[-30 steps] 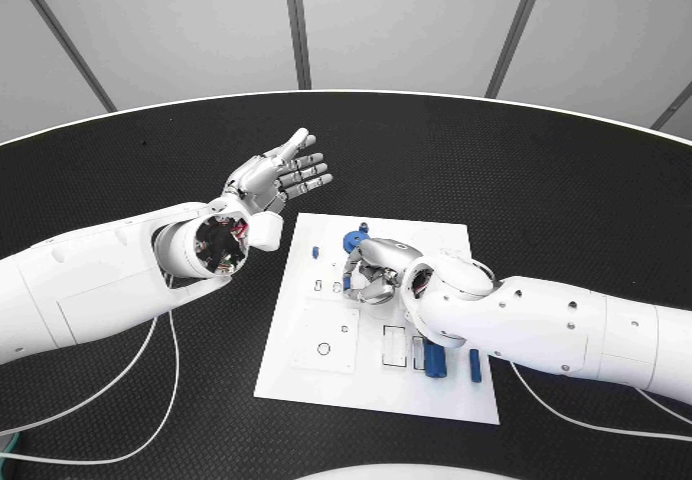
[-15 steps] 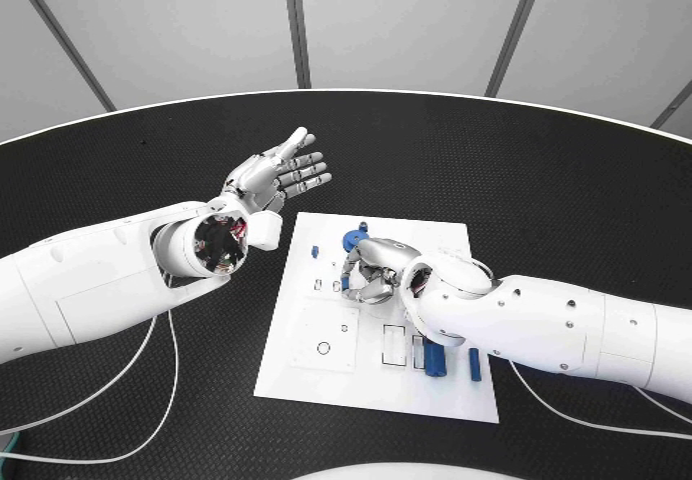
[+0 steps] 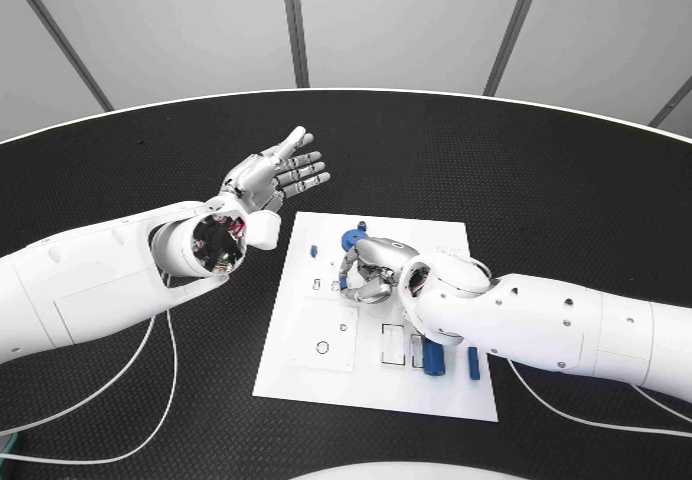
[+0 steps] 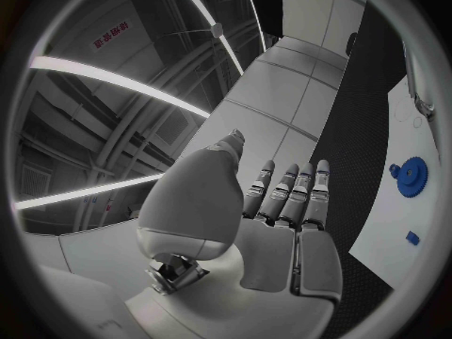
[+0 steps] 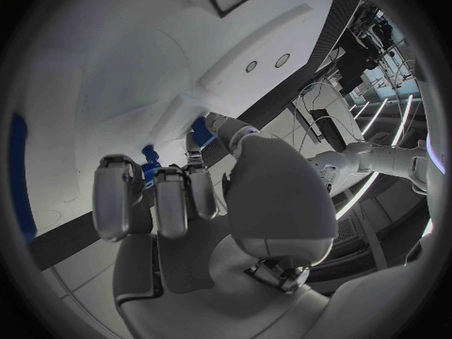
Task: Assemble the parts on the task board
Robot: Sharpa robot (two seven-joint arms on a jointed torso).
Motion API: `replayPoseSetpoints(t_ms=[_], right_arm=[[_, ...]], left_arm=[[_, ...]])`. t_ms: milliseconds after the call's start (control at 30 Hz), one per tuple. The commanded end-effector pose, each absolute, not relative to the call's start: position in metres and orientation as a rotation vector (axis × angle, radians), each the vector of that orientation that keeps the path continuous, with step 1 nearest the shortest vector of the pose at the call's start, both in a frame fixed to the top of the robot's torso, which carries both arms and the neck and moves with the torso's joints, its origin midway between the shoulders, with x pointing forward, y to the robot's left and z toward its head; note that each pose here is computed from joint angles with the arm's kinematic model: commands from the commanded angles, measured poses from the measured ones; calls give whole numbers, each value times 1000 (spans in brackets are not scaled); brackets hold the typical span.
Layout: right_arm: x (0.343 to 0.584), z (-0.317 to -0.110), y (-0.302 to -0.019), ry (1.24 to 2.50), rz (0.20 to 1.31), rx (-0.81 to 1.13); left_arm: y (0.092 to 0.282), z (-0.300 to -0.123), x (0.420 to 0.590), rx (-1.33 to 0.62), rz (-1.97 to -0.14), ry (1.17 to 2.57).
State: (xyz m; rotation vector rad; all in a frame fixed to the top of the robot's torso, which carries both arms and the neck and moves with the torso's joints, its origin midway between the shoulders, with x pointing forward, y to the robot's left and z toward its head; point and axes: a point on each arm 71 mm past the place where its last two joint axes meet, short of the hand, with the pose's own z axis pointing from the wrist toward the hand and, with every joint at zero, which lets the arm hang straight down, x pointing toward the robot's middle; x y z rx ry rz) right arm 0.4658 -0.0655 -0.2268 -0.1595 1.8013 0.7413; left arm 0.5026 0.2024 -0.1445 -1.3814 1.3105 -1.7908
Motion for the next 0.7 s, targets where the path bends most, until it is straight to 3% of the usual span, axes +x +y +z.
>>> replayPoseSetpoints(t_ms=[33, 700], right_arm=[[466, -227, -65, 1801, 741, -160], [466, -227, -65, 1806, 741, -164]], left_arm=[[202, -144, 503, -1381, -1791, 1311], [203, -145, 503, -1383, -1790, 1313]])
